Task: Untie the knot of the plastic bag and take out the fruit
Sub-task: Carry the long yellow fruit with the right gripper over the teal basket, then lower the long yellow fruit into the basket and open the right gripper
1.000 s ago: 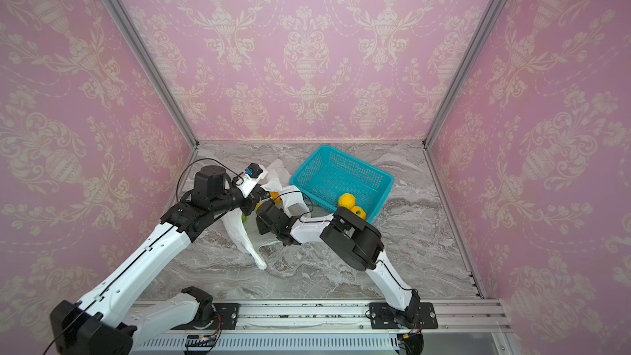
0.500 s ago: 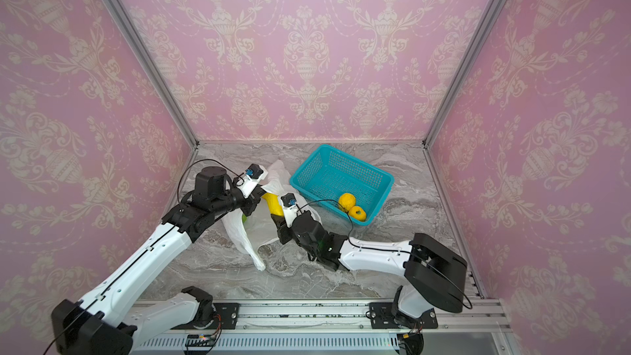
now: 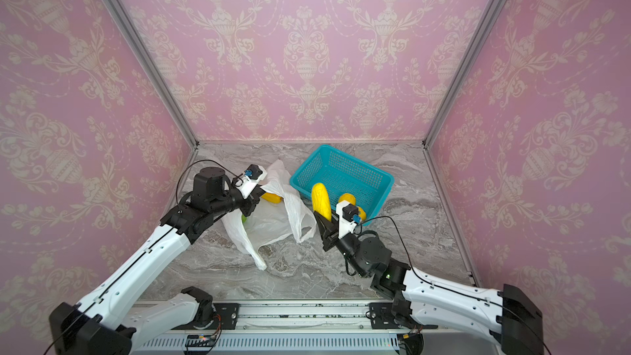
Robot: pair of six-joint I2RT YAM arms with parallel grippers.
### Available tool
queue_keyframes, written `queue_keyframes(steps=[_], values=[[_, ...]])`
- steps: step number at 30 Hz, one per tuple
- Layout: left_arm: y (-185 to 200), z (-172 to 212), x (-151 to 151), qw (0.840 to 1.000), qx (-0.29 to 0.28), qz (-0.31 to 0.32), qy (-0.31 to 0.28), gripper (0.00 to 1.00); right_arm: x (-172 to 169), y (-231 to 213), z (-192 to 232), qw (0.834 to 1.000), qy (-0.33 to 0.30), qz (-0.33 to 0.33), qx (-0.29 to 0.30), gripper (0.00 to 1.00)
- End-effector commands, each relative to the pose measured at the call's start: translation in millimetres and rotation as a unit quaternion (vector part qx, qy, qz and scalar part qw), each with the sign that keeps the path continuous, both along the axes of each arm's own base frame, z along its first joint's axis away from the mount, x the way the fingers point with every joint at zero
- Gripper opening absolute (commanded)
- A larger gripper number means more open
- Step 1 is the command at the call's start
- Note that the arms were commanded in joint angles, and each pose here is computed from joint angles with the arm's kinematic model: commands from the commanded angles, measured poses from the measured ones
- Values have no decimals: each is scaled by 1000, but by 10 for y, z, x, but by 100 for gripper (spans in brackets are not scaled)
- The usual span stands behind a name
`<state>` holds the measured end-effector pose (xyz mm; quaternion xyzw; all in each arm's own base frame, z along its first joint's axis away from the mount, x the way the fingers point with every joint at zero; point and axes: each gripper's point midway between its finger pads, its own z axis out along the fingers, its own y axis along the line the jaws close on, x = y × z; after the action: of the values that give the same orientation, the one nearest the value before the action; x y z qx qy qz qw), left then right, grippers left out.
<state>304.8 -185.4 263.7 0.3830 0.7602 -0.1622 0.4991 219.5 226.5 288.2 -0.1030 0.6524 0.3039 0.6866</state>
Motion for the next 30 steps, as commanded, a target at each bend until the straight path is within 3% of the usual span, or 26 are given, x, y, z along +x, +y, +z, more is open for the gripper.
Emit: queue_keyframes(steps=[1, 7, 15, 19, 27, 30], values=[[-18, -1, -56, 1000, 4, -14, -8, 0, 53, -313, -40, 998, -4, -60, 8, 24], [-23, 6, -68, 1000, 5, -15, -9, 0, 199, -752, -129, 987, 22, -155, 31, 22], [-34, 5, -81, 1000, 6, -18, -9, 0, 687, -1266, -580, 937, 168, -306, 7, 12], [-32, 10, -87, 1000, 6, -18, -12, 0, 931, -1313, -830, 916, 236, -323, -10, 10], [-33, -11, -87, 1000, 11, -18, -11, 0, 1324, -1254, -1280, 877, 324, -346, -81, 16], [-32, -4, -88, 1000, 11, -18, -12, 0, 1439, -1325, -1546, 849, 373, -362, -95, 17]])
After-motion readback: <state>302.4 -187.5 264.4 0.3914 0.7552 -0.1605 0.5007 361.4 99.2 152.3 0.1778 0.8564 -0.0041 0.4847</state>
